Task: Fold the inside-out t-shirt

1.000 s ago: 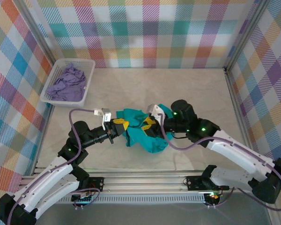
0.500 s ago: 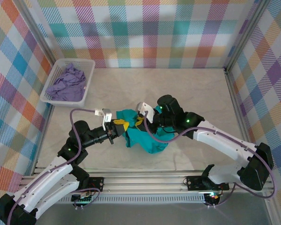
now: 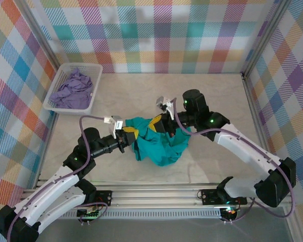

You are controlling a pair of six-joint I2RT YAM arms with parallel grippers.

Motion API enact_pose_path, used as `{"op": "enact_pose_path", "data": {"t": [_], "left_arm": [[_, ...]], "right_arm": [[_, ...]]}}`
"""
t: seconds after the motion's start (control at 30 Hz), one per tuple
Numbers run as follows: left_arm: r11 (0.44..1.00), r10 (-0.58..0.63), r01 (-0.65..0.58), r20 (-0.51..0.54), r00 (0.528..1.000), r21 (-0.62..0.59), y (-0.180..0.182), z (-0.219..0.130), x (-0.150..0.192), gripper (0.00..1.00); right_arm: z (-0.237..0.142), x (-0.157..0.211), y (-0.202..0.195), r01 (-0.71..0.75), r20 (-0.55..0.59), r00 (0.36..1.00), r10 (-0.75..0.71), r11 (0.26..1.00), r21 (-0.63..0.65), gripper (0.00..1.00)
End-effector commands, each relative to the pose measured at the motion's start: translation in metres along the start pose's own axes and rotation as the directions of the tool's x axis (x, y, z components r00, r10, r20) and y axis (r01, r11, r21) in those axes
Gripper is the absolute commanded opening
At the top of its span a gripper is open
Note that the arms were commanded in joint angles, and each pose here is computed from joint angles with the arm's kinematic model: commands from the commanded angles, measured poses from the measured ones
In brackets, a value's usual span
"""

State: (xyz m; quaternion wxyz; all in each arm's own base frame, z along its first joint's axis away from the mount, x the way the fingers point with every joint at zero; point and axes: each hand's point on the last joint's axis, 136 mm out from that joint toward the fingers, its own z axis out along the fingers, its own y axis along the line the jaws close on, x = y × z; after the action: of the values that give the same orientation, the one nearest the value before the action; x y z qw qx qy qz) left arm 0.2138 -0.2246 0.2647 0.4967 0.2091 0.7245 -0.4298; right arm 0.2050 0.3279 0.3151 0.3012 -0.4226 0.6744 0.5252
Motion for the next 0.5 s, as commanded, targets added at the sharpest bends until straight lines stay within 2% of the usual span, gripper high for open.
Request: {"op": "enact_pose_path", "data": {"t": [0.0,0.1,0.27,0.33,0.47], "left_arm": [[1.0,0.009,-0.009,0.008,1.0,-0.019,0.0,-0.005,-0.005,0.31],[0.999,0.014,-0.013,0.037,0.999,-0.048,0.0,-0.016,-0.011,0.41],[0.995,0.046,-0.042,0.045,0.998,-0.086,-0.006,-0.029,-0.019,0.52],[0.994,0.081,-0.081,0.001,0.997,-0.07,-0.015,-0.027,-0.017,0.57],[0.982,0.173,-0.18,-0.119,0.978,-0.054,-0.029,-0.012,-0.013,0.6]], "right_arm": [[-0.003,-0.019,0.016,-0.116,0.016,0.993,0.119,0.983,-0.14,0.0],[-0.003,-0.018,0.007,-0.189,0.0,0.982,0.191,0.971,-0.148,0.0],[-0.003,-0.014,0.004,-0.245,-0.053,0.969,0.24,0.956,-0.16,0.0],[-0.003,-0.015,0.005,-0.256,-0.065,0.966,0.248,0.952,-0.17,0.0],[-0.005,-0.015,0.007,-0.261,-0.086,0.965,0.25,0.95,-0.17,0.0]]}}
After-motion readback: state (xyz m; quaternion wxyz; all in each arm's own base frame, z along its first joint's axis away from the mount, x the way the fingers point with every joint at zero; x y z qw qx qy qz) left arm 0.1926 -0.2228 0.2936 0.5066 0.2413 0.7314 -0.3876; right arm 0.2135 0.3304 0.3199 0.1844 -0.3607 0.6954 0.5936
